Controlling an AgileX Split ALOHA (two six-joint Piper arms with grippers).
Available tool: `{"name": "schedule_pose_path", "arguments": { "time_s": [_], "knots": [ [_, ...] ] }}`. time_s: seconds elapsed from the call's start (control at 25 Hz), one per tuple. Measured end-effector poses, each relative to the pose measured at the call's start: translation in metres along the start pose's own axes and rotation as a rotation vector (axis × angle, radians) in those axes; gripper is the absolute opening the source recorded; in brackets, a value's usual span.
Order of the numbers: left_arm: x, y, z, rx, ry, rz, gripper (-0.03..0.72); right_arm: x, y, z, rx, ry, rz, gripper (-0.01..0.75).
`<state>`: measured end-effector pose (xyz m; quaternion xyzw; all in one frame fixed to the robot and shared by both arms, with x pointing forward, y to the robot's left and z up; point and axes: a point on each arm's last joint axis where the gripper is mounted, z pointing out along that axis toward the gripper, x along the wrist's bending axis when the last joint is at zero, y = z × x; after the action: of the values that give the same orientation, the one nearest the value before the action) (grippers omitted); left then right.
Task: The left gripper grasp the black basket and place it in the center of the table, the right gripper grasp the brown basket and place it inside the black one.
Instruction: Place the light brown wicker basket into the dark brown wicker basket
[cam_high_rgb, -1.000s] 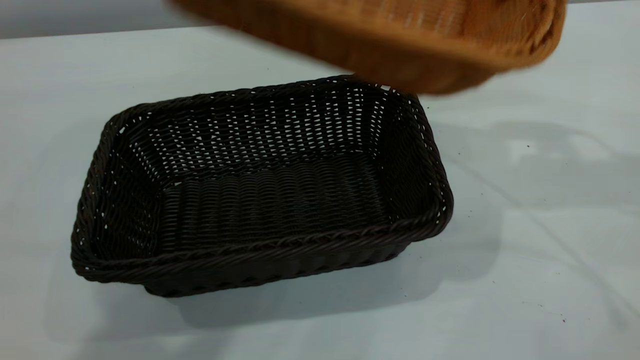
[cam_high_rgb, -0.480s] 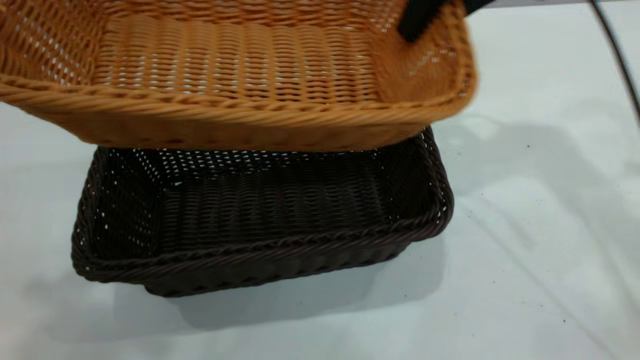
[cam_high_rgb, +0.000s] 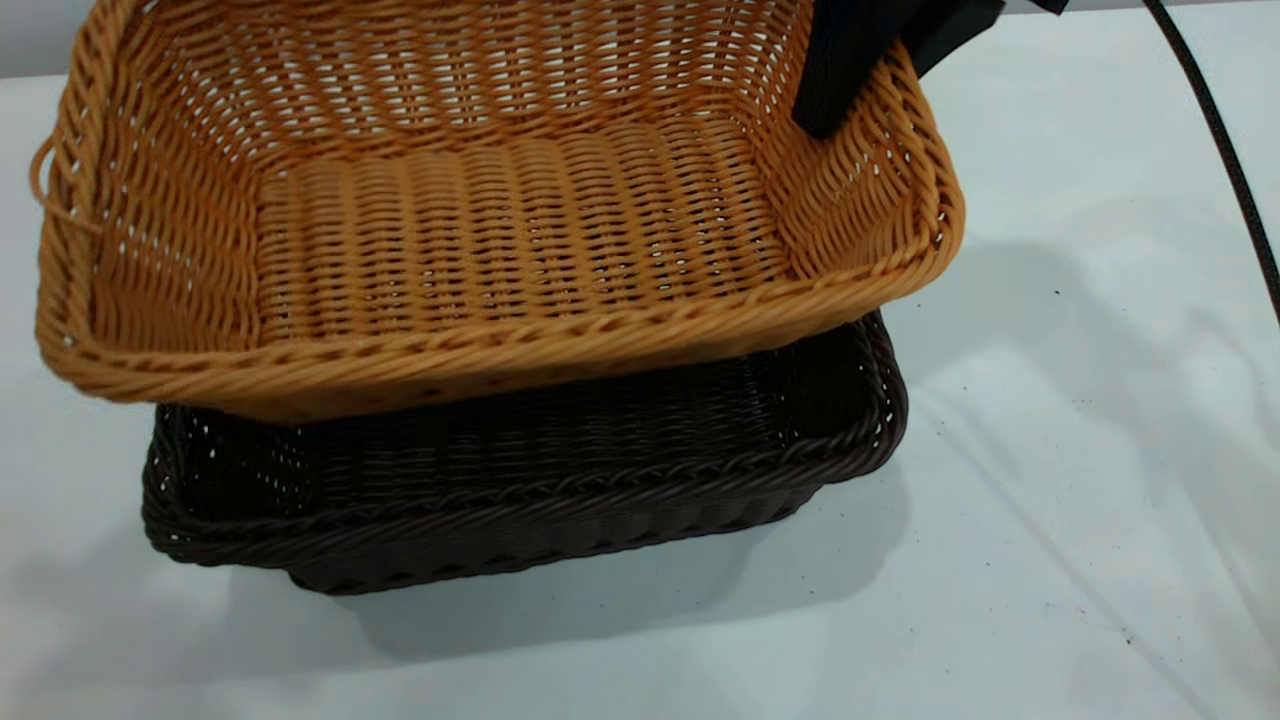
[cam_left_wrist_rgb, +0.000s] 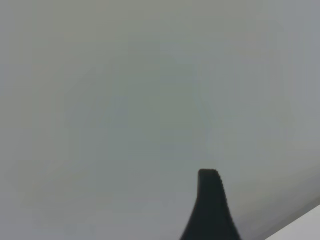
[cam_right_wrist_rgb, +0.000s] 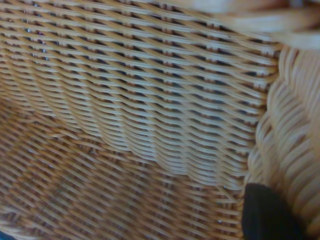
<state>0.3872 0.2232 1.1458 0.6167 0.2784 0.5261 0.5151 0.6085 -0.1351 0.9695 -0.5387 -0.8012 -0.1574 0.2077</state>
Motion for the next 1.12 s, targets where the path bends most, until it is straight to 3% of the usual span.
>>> {"name": "schedule_pose_path", "arguments": {
  "time_s": [0.4,1.12],
  "knots": [
    [0.0,0.0,0.0,0.0,0.0,-0.002,0.459,0.014,-0.001,0.009,0.024,-0.008,-0.017,0.1],
    [0.0,0.0,0.0,0.0,0.005,-0.003,0.459,0.001,-0.007,0.023,0.079,-0.047,0.132,0.1]
  ]
}}
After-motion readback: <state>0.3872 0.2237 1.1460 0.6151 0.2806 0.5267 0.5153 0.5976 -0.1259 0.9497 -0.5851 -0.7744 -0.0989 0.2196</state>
